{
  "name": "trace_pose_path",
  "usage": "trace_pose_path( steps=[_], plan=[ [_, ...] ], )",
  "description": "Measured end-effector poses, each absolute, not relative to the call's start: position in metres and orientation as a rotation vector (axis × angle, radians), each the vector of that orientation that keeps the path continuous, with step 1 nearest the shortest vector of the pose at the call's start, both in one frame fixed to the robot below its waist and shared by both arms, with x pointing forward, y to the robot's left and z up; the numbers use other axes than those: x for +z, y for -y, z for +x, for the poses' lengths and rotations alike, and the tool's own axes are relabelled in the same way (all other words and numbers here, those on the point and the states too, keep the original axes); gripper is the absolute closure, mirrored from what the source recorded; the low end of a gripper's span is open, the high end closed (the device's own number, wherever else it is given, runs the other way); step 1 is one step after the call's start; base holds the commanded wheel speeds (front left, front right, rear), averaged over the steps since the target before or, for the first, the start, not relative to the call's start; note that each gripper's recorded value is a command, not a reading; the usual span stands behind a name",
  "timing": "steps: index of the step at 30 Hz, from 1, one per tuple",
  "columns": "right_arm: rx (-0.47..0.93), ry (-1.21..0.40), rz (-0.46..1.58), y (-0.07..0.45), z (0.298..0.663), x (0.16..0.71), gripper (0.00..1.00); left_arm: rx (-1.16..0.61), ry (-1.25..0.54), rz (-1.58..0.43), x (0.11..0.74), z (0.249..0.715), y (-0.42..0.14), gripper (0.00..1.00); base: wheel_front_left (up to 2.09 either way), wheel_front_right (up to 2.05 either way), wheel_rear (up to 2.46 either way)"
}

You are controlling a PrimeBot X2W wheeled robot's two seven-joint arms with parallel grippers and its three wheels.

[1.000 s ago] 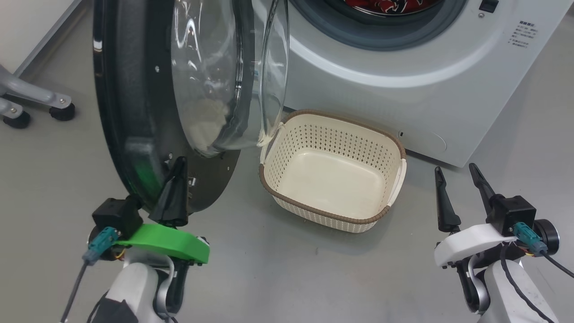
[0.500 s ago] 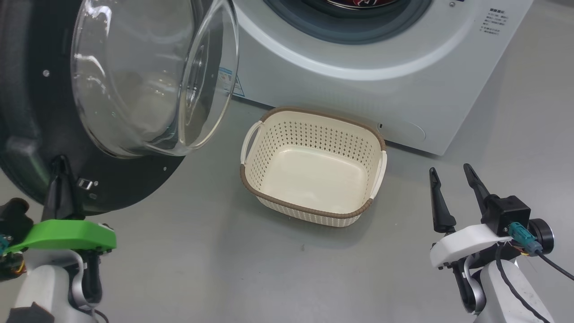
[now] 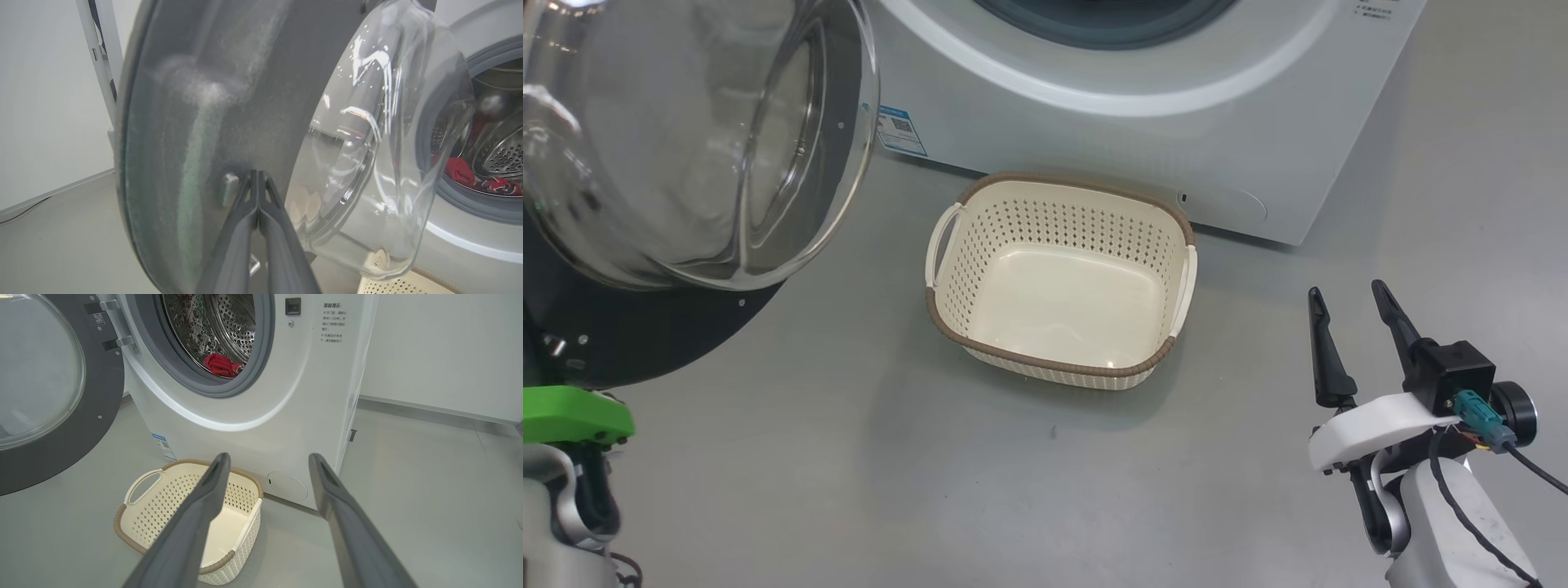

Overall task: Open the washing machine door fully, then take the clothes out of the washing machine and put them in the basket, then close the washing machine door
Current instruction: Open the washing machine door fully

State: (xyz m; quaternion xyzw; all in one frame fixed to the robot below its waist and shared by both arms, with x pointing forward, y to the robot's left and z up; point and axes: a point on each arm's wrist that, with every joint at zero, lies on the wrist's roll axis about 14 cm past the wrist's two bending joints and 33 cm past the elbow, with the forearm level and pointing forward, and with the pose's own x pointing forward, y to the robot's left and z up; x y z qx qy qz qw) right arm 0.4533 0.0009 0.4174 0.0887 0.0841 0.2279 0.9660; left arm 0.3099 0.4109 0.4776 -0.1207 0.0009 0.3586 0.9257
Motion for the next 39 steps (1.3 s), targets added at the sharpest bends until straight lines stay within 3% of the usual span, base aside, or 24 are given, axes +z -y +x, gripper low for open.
trace_pose_path(
  steps=[12, 17, 30, 39],
  plan=[
    [0.413, -0.186, 0.173, 0.019, 0.461, 0.405, 0.00, 0.857, -0.011, -0.204, 0.481, 0.312, -0.459, 1.00, 0.00, 0.00, 0.00],
    [0.381, -0.186, 0.172, 0.031, 0.463, 0.404, 0.00, 0.836, -0.019, -0.208, 0.477, 0.324, -0.454, 1.00, 0.00, 0.00, 0.00],
    [0.352, -0.136, 0.169, 0.041, 0.463, 0.426, 0.00, 0.521, 0.084, -0.258, 0.501, 0.383, -0.367, 1.00, 0.00, 0.00, 0.00],
    [0.337, -0.101, 0.169, 0.049, 0.459, 0.442, 0.00, 0.346, 0.055, -0.327, 0.485, 0.386, -0.293, 1.00, 0.00, 0.00, 0.00]
  ],
)
